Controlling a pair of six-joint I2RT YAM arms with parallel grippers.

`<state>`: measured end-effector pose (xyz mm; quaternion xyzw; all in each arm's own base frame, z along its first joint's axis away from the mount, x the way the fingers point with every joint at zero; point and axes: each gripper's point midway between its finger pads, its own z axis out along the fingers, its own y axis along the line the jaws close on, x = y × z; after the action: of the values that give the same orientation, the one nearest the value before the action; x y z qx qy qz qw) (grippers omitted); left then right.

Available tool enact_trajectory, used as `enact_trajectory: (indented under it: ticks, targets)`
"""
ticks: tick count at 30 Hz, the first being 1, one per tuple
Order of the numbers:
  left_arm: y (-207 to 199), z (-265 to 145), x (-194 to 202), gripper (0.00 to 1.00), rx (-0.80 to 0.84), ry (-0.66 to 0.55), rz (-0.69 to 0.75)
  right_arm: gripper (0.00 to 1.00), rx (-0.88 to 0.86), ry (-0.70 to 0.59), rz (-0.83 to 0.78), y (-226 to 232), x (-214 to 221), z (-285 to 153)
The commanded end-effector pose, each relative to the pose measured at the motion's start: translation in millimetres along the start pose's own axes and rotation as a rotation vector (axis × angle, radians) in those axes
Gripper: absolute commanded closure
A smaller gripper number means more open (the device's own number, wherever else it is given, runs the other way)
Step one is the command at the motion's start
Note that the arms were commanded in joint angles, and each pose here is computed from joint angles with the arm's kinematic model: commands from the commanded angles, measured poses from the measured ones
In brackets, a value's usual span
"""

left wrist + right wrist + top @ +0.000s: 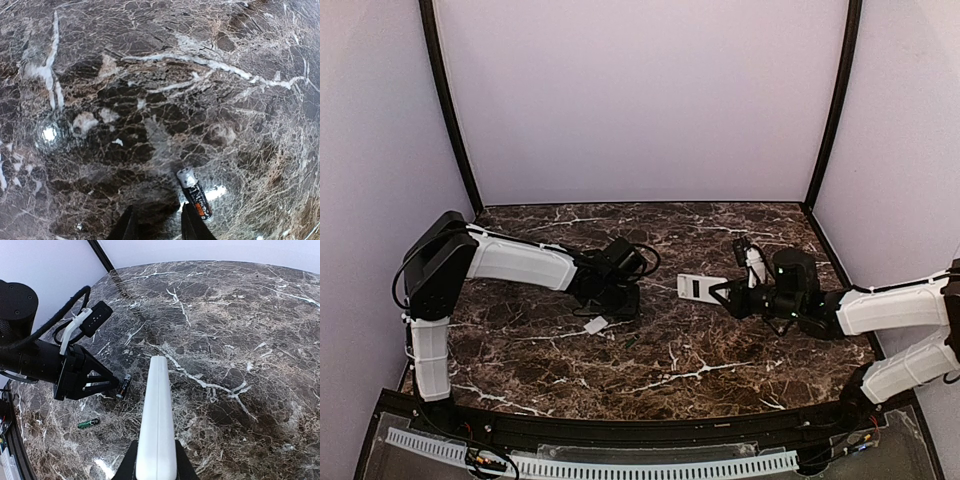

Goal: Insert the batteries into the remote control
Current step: Place the remote control without batteries at the center of the board.

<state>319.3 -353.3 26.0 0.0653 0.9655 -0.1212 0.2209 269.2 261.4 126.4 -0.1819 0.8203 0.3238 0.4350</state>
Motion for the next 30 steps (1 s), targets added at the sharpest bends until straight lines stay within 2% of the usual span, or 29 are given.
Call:
enact_trajectory:
  ticks: [1,4,13,19,23,30]
  targets:
    - [-5,-4,-9,0.68,0.015,-0.029,0.009,1.00,-0.019,-0.034,0.047,-6,-7,-3]
    - [-14,-8,-17,0.66,0.038,-0.055,0.024,1.00,-0.013,-0.030,0.066,-11,-5,-4]
    - [-22,6,-9,0.62,0.037,-0.010,0.046,1.00,-0.051,-0.002,0.094,-10,0,-2]
    - [-19,12,0,0.64,0.009,0.017,0.068,1.00,-0.092,0.023,0.130,-5,4,3]
    - [-16,13,4,0.69,-0.023,0.027,0.095,1.00,-0.108,0.035,0.147,-2,4,5]
    - [-4,16,13,0.86,-0.085,0.064,0.141,0.99,-0.137,0.069,0.180,2,10,9]
